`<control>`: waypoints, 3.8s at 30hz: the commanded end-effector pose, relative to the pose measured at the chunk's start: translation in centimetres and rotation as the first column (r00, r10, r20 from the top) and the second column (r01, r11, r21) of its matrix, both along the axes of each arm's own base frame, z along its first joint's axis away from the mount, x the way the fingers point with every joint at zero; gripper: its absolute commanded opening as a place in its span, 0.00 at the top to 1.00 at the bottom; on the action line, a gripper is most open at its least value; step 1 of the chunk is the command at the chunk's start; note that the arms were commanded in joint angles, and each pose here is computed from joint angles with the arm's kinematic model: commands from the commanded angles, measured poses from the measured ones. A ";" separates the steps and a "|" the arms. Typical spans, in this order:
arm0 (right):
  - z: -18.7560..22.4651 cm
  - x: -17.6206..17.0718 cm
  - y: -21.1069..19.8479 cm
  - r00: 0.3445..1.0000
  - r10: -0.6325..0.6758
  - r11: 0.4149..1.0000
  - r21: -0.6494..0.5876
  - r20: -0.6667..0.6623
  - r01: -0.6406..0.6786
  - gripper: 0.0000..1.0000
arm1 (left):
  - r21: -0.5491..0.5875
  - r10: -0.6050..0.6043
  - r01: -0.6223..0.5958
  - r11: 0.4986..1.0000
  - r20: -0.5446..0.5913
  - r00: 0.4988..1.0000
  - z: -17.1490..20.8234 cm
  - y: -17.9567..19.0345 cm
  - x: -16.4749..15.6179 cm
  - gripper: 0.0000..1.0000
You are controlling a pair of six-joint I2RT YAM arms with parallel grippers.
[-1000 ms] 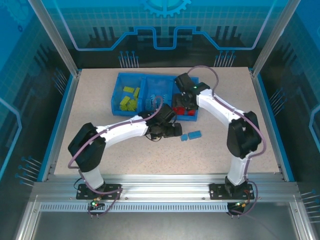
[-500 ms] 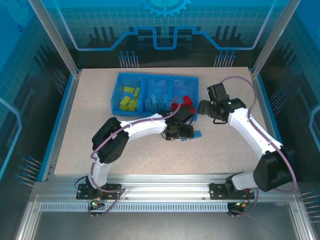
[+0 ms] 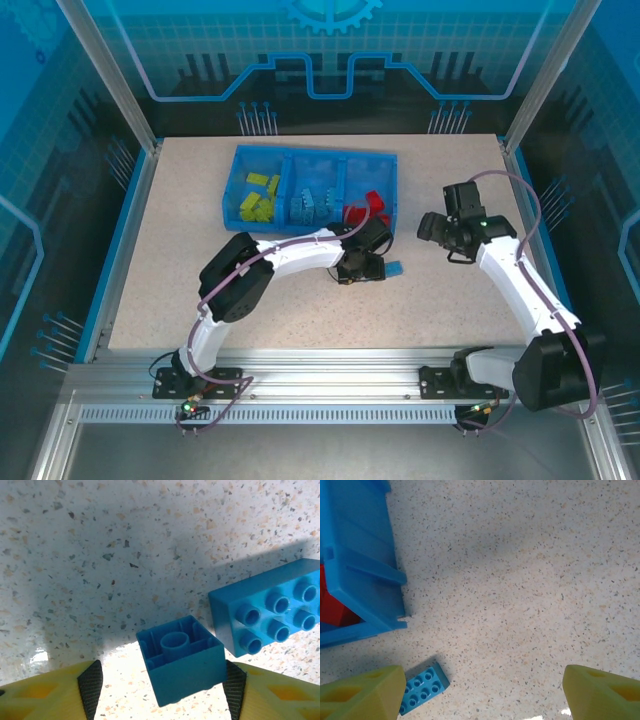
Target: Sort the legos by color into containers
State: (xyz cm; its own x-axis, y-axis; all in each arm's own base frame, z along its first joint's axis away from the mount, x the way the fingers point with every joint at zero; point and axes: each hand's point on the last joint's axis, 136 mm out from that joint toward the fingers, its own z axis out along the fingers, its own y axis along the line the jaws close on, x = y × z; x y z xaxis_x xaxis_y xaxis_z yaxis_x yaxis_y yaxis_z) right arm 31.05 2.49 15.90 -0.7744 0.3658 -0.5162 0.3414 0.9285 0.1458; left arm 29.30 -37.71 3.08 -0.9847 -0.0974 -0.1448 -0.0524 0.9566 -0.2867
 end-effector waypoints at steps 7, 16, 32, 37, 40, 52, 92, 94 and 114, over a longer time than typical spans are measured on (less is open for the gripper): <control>-0.1 -0.8 -0.4 1.000 0.004 1.000 0.013 -0.007 -0.004 0.16 | 0.021 0.011 -0.011 1.000 0.011 1.000 0.0 -0.2 0.5 0.40; -0.2 -1.2 -0.5 1.000 0.001 1.000 0.010 -0.012 -0.001 0.16 | 0.032 0.018 -0.018 0.999 0.012 1.000 -0.5 0.5 0.8 0.62; -4.3 -2.9 4.6 0.979 0.195 0.980 0.037 -0.059 -0.193 0.23 | -0.012 0.058 -0.057 0.998 0.154 0.986 7.0 4.8 2.4 0.69; -6.1 -3.6 7.9 0.947 0.312 0.949 0.082 -0.078 -0.306 0.18 | -0.038 0.118 -0.112 0.993 0.254 0.960 11.7 9.1 5.5 0.68; -6.8 -3.6 10.5 0.912 0.403 0.913 0.110 -0.077 -0.394 0.15 | -0.043 0.157 -0.151 0.988 0.298 0.942 13.6 12.0 8.0 0.67; -10.6 -3.5 14.6 0.828 0.528 0.846 0.038 -0.186 -0.531 0.03 | 0.019 0.172 -0.186 0.982 0.296 0.940 11.4 17.3 16.5 0.67; -13.5 -1.1 12.2 0.752 0.557 0.780 -0.088 -0.354 -0.619 0.06 | -0.276 0.304 -0.225 0.934 0.288 0.908 16.6 17.0 13.8 0.01; -14.1 -1.3 12.2 0.750 0.543 0.785 -0.090 -0.379 -0.613 0.08 | -0.281 0.313 -0.232 0.931 0.291 0.904 16.8 17.3 13.4 0.01; -4.8 -1.9 21.0 0.698 0.710 0.702 0.014 -0.093 -0.712 0.50 | -0.177 0.422 -0.385 0.906 0.299 0.856 13.9 25.4 6.5 0.01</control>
State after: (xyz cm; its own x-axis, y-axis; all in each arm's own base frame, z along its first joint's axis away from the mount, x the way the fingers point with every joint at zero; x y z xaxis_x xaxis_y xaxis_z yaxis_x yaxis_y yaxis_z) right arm 27.89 20.30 6.45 -0.8789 -0.3584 -0.3147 -0.3762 0.9265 -0.0045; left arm 36.70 -14.46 17.47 -0.7828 -0.4775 -0.3991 -0.2622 0.8346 -0.4844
